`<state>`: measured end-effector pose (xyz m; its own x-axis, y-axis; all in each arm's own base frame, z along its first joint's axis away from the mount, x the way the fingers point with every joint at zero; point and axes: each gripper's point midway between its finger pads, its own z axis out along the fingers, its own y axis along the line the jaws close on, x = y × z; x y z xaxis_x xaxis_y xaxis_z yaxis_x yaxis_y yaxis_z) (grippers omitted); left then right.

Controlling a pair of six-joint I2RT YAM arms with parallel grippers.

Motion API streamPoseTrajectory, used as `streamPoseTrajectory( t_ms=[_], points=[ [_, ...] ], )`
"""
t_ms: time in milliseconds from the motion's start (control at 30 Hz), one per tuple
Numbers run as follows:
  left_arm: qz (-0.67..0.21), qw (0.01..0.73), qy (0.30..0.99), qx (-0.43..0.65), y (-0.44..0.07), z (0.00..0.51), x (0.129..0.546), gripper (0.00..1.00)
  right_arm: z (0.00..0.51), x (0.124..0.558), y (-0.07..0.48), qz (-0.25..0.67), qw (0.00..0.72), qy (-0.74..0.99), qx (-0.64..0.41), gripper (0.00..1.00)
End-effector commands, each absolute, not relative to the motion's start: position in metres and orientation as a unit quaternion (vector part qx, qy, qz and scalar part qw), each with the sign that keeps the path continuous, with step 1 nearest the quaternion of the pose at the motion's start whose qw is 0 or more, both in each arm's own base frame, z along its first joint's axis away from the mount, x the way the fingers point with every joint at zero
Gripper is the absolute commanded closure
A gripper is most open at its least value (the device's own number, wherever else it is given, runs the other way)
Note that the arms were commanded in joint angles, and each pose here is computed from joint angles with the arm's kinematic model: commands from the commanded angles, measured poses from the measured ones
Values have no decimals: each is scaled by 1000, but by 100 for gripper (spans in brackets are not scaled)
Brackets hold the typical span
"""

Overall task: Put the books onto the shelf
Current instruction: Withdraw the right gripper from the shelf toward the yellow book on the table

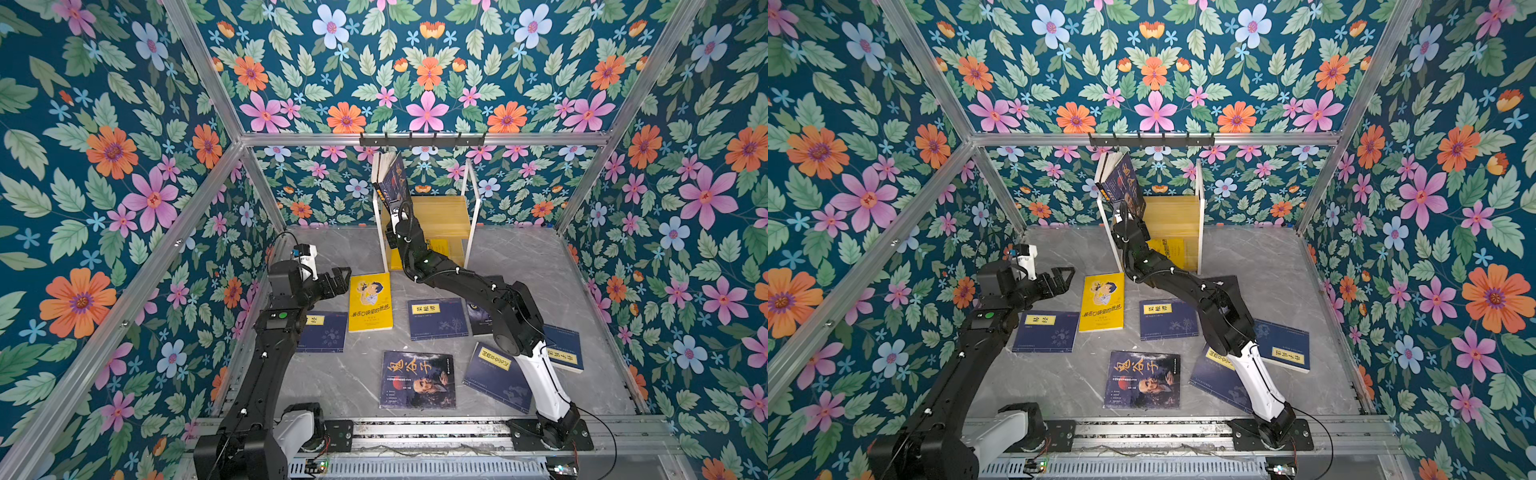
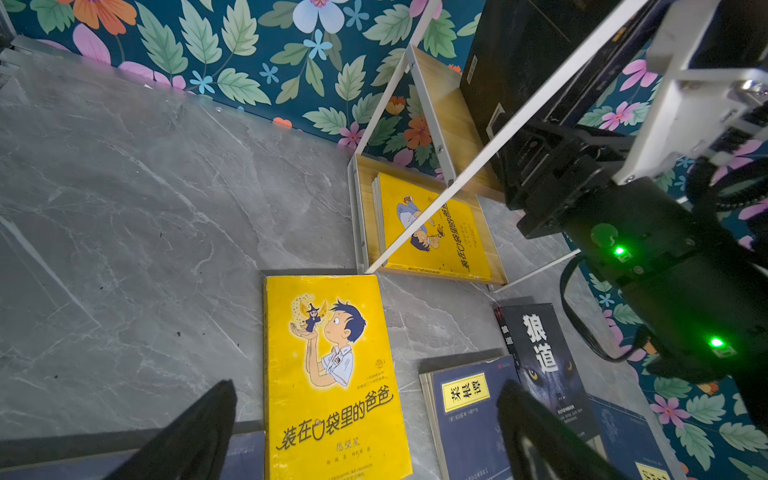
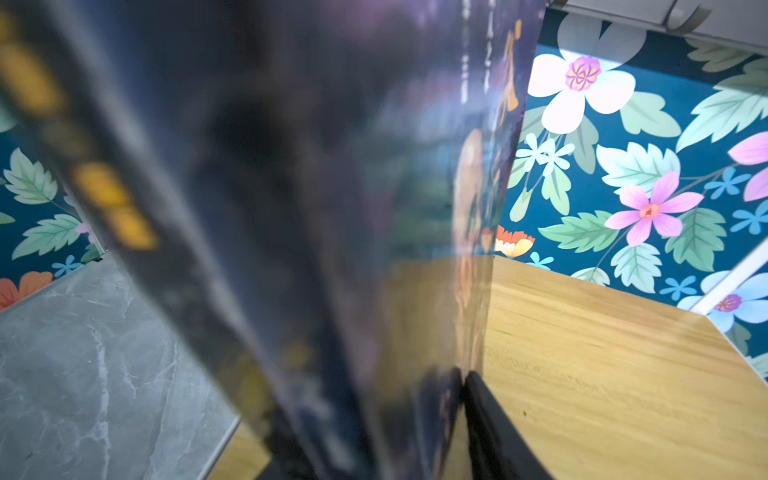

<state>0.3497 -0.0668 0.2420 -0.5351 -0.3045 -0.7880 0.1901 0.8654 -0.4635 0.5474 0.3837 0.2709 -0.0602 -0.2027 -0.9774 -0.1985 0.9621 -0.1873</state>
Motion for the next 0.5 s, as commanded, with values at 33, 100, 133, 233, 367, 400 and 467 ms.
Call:
streamPoseTrajectory(
  t_ms=[33,100,133,233,367,400,467],
  points=[
    [-254,491,833,-27,-66,246,352,0,286,544,382,7,690,712,-130,68],
    [-254,490,833,-28,-66,245,352,0,288,543,384,11,692,709,-136,74],
    [-254,491,833,-27,-66,246,352,0,288,543,384,12,691,709,-138,75],
    [-254,491,833,-28,-66,245,352,0,289,541,385,15,693,706,-143,75],
    [-255,490,833,-29,-66,245,351,0,289,539,386,16,693,705,-148,76],
    [-254,490,833,-28,-66,245,351,0,290,539,386,17,694,705,-148,76],
    [-254,490,833,-30,-65,245,352,0,291,538,386,17,694,705,-147,76]
  ],
)
